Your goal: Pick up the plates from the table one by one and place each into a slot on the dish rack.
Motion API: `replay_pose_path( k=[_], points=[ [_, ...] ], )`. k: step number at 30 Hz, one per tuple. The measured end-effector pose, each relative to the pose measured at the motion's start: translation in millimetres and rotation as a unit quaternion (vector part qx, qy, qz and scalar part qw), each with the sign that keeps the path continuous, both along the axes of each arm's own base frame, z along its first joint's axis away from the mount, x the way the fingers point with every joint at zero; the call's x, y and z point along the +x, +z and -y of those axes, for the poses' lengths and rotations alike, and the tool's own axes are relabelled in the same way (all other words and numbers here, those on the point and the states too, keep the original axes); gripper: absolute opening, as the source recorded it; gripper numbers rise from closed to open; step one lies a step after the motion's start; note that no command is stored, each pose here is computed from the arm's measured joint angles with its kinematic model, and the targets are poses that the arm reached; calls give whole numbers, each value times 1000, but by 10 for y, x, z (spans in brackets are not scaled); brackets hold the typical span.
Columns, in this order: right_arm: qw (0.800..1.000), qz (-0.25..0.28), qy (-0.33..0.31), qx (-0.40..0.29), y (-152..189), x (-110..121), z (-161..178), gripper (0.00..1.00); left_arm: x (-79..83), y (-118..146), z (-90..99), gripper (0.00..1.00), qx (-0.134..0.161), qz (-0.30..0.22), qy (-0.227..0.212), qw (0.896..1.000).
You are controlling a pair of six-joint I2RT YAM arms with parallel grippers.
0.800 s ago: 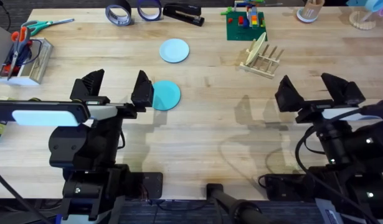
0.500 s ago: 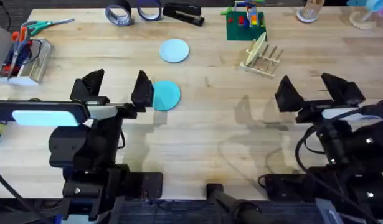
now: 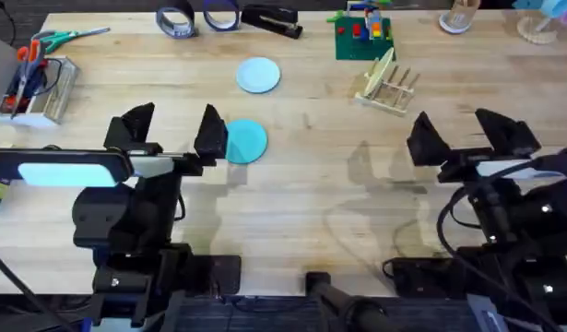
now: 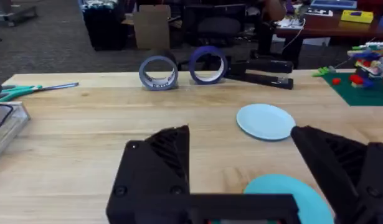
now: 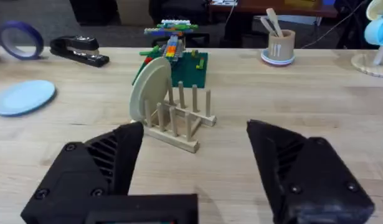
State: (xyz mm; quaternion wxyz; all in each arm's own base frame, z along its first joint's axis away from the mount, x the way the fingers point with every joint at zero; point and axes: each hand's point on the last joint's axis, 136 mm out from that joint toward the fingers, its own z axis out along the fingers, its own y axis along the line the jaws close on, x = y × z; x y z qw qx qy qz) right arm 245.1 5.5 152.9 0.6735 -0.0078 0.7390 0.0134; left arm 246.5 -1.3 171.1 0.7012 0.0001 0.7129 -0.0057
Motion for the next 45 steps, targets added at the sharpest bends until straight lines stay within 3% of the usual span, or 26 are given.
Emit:
replay_pose_path(
  k=[13,16,24,29,38,45],
  points=[
    [1000,-18,0,0,28,-40,0,995,-26,-24,0,992,0,-22,0,1000],
    [1000,-27,0,0,179,-115,0,995,-95,181,0,993,0,-22,0,1000],
    [998,-66,0,0,704,-473,2,993,-471,893,1,993,-14,-19,0,1000],
    [992,-125,0,0,873,-583,1,995,-604,1037,2,993,-19,-75,2,997],
    [960,-281,0,-1,910,-574,1,995,-618,1151,42,993,-24,-216,-7,976],
    [919,-395,5,-10,859,-471,0,993,-484,1111,82,993,-31,-329,-14,944]
  ],
)
